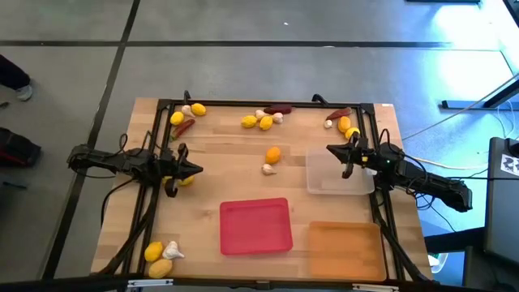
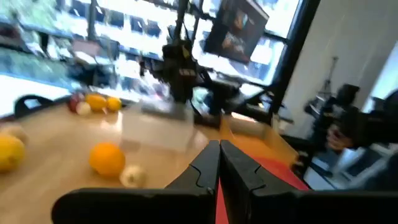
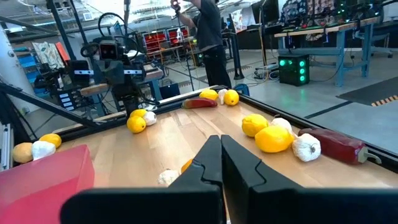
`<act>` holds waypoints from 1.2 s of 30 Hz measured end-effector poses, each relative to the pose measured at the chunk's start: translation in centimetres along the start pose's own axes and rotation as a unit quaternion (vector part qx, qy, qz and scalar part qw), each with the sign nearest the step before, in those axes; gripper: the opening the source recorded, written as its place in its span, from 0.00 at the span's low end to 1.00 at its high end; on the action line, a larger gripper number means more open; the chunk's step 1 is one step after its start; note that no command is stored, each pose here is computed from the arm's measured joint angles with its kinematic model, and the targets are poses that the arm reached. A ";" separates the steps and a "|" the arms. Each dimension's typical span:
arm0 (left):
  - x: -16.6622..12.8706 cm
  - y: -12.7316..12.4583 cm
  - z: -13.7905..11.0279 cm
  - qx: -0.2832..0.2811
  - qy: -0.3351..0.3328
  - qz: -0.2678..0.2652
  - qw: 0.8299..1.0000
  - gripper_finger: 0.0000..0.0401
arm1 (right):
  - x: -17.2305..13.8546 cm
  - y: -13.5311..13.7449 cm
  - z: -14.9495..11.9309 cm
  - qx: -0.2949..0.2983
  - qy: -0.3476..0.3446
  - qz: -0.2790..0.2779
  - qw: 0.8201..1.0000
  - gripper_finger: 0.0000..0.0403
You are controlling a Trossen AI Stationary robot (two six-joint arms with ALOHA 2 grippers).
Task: Sort produce into baskets
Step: Put the yellow lemon into the transparent bin
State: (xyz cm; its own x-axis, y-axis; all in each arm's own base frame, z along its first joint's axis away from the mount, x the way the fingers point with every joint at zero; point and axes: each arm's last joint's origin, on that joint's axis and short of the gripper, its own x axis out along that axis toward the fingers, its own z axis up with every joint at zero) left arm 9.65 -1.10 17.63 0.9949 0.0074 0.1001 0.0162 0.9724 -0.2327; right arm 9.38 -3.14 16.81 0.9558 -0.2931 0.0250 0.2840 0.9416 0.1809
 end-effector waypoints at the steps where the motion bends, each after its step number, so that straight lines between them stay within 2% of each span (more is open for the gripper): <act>1: 0.0 0.0 0.2 0.010 -0.011 0.007 1.000 0.02 | 0.0 0.0 0.0 0.004 -0.002 0.001 1.000 0.01; 5: -0.1 0.1 1.0 0.048 -0.057 0.039 0.996 0.02 | 0.0 0.1 0.4 0.036 -0.008 0.001 0.999 0.01; 9: -0.1 0.1 1.3 0.042 -0.074 0.058 0.995 0.02 | -0.1 0.1 0.6 0.037 -0.013 0.001 0.999 0.01; 14: -0.1 0.4 1.4 0.057 -0.083 0.099 0.990 0.02 | -0.1 0.0 0.8 0.037 -0.022 -0.028 0.999 0.01; 18: -0.2 0.6 1.7 0.057 -0.096 0.112 0.987 0.02 | -0.1 -0.1 0.8 0.037 -0.023 -0.032 0.999 0.01; 23: -0.2 1.0 1.9 0.089 -0.101 0.134 0.982 0.02 | -0.1 -0.1 0.9 0.052 -0.025 -0.032 0.998 0.01; 31: -0.2 1.2 1.9 0.088 -0.103 0.148 0.980 0.02 | 0.4 0.1 1.5 0.051 -0.047 -0.024 0.997 0.01; 36: -0.2 1.3 1.9 0.093 -0.102 0.149 0.979 0.02 | 1.4 0.3 2.8 0.038 -0.013 -0.033 0.999 0.01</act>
State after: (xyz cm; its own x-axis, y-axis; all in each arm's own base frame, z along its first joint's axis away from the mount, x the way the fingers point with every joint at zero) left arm 9.30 0.57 19.16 0.9117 0.3258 0.2504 -0.3097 0.9453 -0.1021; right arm 10.55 -3.76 19.63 0.9325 -0.3595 0.0358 0.3389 0.9049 0.2575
